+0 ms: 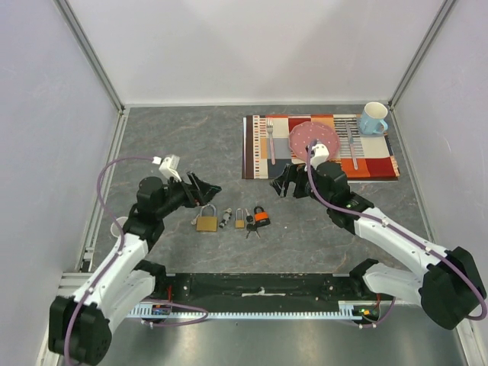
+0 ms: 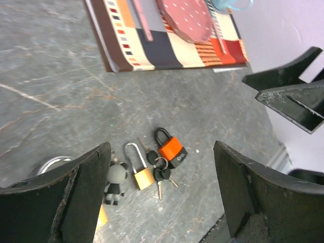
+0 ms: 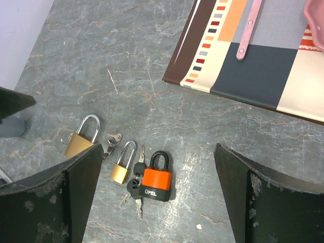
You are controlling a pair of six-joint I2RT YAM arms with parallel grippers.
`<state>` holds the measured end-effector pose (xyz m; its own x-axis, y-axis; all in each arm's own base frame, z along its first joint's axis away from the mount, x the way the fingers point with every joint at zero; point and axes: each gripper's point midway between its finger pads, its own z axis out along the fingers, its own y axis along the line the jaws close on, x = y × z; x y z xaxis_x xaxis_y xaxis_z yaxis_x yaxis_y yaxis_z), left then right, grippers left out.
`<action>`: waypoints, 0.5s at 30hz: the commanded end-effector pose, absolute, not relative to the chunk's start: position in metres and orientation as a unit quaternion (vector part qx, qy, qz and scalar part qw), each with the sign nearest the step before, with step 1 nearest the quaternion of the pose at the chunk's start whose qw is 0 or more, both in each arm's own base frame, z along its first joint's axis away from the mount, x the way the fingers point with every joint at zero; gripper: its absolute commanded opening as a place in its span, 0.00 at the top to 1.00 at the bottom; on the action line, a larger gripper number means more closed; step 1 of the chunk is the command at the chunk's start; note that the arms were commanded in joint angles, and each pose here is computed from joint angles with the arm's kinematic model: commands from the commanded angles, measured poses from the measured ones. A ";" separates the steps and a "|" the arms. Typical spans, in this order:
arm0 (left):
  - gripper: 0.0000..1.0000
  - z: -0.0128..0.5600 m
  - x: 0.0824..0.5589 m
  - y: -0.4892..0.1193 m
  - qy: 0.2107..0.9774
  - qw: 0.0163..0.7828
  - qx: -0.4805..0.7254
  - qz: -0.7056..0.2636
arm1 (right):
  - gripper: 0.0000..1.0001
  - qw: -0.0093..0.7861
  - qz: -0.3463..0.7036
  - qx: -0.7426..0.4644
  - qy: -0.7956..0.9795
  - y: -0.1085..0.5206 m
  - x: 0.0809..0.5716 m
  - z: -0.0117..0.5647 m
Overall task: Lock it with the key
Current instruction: Reset both arms
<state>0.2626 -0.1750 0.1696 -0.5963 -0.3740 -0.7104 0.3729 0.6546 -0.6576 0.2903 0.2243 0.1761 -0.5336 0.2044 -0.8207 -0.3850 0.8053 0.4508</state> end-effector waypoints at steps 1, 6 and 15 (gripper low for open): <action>0.12 0.157 0.264 -0.130 0.815 0.492 -0.050 -0.301 | 0.02 0.482 0.318 -0.059 0.814 0.230 0.294 0.180; 0.11 0.158 0.255 -0.106 0.796 0.531 -0.103 -0.271 | 0.02 0.484 0.322 -0.058 0.812 0.232 0.296 0.181; 0.09 0.145 0.254 -0.102 0.790 0.536 -0.121 -0.273 | 0.02 0.477 0.331 -0.059 0.812 0.238 0.298 0.180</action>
